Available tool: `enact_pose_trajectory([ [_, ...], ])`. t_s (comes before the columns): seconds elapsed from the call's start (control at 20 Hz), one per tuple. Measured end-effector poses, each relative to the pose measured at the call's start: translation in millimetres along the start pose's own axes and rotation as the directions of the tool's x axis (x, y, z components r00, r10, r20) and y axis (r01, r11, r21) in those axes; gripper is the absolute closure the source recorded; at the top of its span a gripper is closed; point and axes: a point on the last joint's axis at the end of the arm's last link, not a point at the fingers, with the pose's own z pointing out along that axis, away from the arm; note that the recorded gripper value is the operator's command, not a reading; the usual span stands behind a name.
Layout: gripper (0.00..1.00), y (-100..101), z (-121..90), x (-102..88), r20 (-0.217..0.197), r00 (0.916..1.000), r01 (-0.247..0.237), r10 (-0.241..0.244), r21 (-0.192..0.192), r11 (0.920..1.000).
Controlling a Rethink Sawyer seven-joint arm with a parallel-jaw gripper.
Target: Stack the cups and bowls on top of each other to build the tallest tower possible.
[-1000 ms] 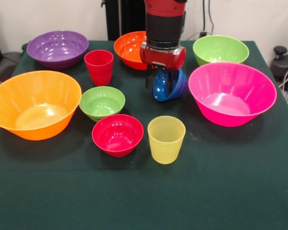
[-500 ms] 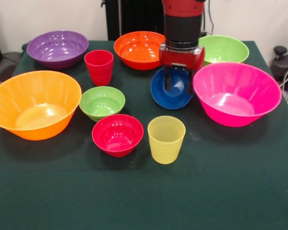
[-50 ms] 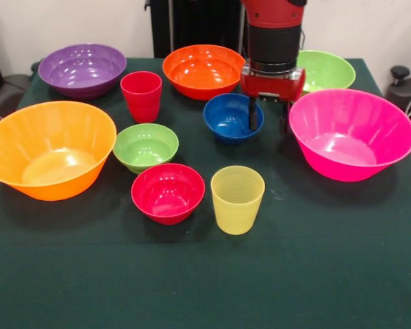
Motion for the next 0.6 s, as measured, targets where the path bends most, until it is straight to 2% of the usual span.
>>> enact_pose_trajectory([
  [0.4, 0.0, -3.4, 7.8, 5.2, -0.061, 0.998, -0.011, 0.012, 0.016, 0.9998],
  [0.6, 0.0, -6.6, 11.8, -6.1, -0.076, 0.9969, -0.02, 0.022, 0.024, 0.9995],
])
